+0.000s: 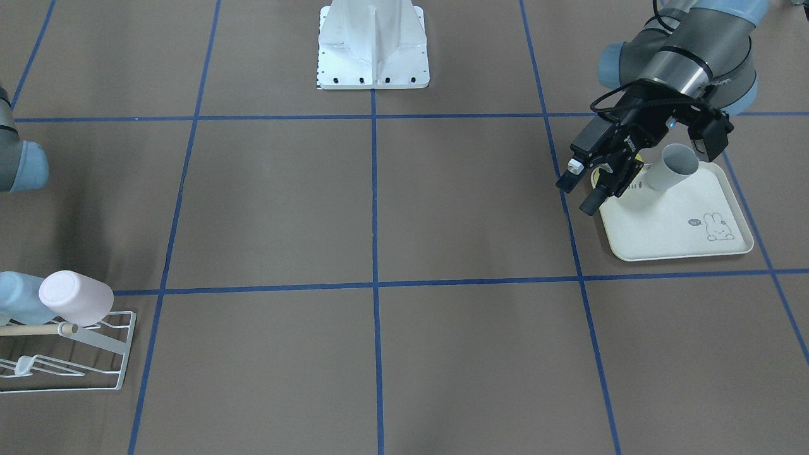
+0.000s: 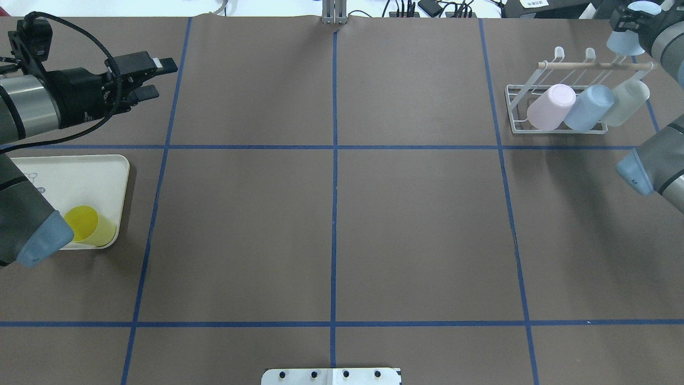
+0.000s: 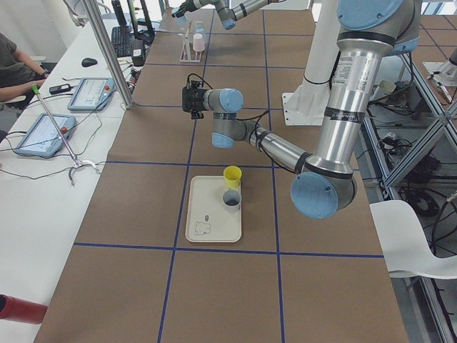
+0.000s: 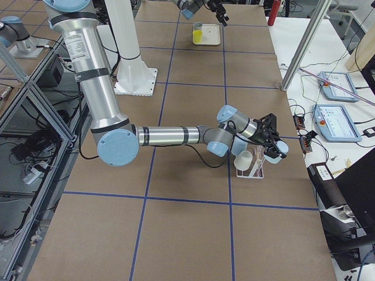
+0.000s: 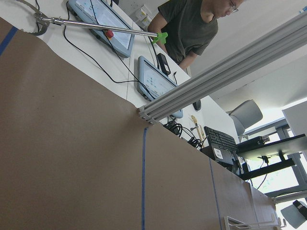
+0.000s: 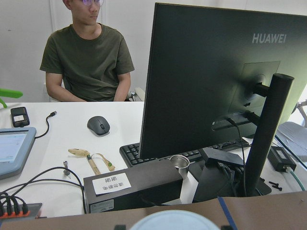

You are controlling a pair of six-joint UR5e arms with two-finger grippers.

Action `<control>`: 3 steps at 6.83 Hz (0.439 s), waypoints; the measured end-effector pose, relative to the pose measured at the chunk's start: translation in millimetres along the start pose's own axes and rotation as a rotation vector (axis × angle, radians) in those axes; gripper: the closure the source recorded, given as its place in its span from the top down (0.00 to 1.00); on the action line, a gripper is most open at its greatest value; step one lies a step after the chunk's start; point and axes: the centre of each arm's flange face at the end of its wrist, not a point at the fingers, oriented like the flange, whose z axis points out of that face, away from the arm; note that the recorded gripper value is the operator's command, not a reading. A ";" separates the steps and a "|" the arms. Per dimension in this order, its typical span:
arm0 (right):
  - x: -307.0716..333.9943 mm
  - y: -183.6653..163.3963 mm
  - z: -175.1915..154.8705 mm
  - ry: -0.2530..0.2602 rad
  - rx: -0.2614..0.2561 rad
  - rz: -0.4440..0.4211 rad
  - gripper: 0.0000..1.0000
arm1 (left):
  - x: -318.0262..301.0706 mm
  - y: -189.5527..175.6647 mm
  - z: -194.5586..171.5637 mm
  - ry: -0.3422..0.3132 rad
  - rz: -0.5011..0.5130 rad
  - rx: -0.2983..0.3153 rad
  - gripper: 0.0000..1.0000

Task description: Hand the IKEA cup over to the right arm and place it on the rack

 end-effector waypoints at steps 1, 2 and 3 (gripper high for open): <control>1.6 3.7 0.8 0.003 -0.005 -0.003 0.00 | -0.3 0.2 -0.1 -0.001 0.000 -0.002 1.00; 3.2 6.9 1.1 0.006 -0.010 -0.005 0.00 | -0.5 0.3 -0.2 -0.001 0.000 -0.002 1.00; 4.6 9.6 1.3 0.008 -0.013 -0.007 0.00 | -0.1 0.3 -0.4 0.000 0.000 -0.003 1.00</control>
